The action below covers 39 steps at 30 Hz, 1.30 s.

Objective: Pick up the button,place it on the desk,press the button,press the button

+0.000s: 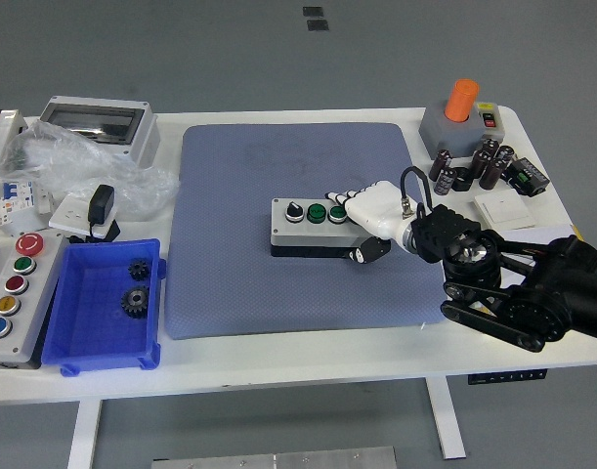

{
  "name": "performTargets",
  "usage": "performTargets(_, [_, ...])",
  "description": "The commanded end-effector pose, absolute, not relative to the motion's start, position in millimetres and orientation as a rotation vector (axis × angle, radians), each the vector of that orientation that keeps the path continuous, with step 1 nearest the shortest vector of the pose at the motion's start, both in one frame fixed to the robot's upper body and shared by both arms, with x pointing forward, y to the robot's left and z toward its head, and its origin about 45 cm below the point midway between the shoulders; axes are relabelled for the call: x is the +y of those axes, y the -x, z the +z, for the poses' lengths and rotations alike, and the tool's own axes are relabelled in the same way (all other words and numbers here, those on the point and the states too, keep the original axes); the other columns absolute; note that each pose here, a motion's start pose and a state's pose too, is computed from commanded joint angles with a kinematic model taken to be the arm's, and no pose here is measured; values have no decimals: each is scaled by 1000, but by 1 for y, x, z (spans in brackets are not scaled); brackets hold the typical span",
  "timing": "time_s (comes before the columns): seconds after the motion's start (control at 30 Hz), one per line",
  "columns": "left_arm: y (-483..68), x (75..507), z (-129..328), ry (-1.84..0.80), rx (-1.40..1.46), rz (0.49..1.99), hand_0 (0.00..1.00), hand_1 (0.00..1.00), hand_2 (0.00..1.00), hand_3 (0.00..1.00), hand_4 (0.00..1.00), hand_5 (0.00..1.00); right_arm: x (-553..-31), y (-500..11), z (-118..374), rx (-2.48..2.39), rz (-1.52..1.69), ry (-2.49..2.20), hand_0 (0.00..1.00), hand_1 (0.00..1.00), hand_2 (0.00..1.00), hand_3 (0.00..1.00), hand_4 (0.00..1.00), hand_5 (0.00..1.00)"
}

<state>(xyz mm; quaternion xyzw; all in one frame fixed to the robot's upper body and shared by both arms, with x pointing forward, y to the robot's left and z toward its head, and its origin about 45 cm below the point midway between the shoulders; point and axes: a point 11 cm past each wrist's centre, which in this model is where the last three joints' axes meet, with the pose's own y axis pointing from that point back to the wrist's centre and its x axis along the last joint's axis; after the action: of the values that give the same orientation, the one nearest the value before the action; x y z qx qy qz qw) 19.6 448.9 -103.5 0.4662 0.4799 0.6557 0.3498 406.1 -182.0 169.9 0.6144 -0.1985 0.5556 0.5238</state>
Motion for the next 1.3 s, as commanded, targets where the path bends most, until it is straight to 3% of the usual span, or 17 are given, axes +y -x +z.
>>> performTargets(0.9, [-15,446,-105,-1187,1248,1681,551,539,518,613,630,331,-188,-403,196,-507,1313,-1510,727,788,998,998,667,2])
performTargets(0.93, [-14,447,-105,-1187,1249,1681,551,542,521,615,627,377,-189,-402,198,-506,1307,-1515,730,786,998,998,688,2])
performTargets(1.3, [-16,448,-104,-1189,1241,1683,549,543,522,617,634,395,-193,-398,197,-507,1286,-1531,728,776,998,998,699,2])
